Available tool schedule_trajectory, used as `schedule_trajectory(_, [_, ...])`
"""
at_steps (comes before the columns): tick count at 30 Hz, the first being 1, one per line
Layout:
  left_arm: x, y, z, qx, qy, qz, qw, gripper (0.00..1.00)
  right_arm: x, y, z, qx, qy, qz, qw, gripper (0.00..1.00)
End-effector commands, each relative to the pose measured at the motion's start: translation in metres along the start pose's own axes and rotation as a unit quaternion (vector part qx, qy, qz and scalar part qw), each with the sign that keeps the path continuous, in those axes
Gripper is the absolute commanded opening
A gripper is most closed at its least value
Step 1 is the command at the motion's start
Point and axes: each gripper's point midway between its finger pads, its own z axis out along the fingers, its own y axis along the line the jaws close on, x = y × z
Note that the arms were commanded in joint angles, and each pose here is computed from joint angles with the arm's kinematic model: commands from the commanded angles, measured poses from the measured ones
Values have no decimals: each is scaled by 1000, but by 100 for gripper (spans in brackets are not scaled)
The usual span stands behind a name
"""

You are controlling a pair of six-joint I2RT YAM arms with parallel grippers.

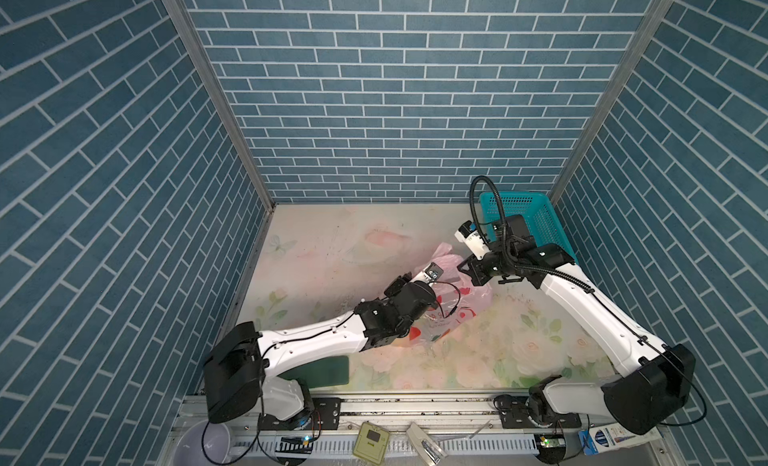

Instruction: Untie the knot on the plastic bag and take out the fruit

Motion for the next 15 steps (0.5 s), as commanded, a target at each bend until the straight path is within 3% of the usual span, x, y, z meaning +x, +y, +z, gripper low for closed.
schedule_trajectory(1, [10, 11, -7, 12, 3, -16, 1000, 25, -12, -7, -20, -3, -33, 37, 999, 0])
schedule_trajectory(7, [17, 21, -19, 52, -2, -44, 998, 10, -11, -34, -22, 22, -37, 87, 995, 0])
schedule_trajectory(10, [18, 37, -22, 50, -12, -86, 995, 1, -10, -45, -25, 36, -51, 117, 991, 0])
schedule_trajectory(15, [16, 50, -22, 51, -32, -132, 989, 0, -7, -49, -28, 28, -80, 154, 984, 0])
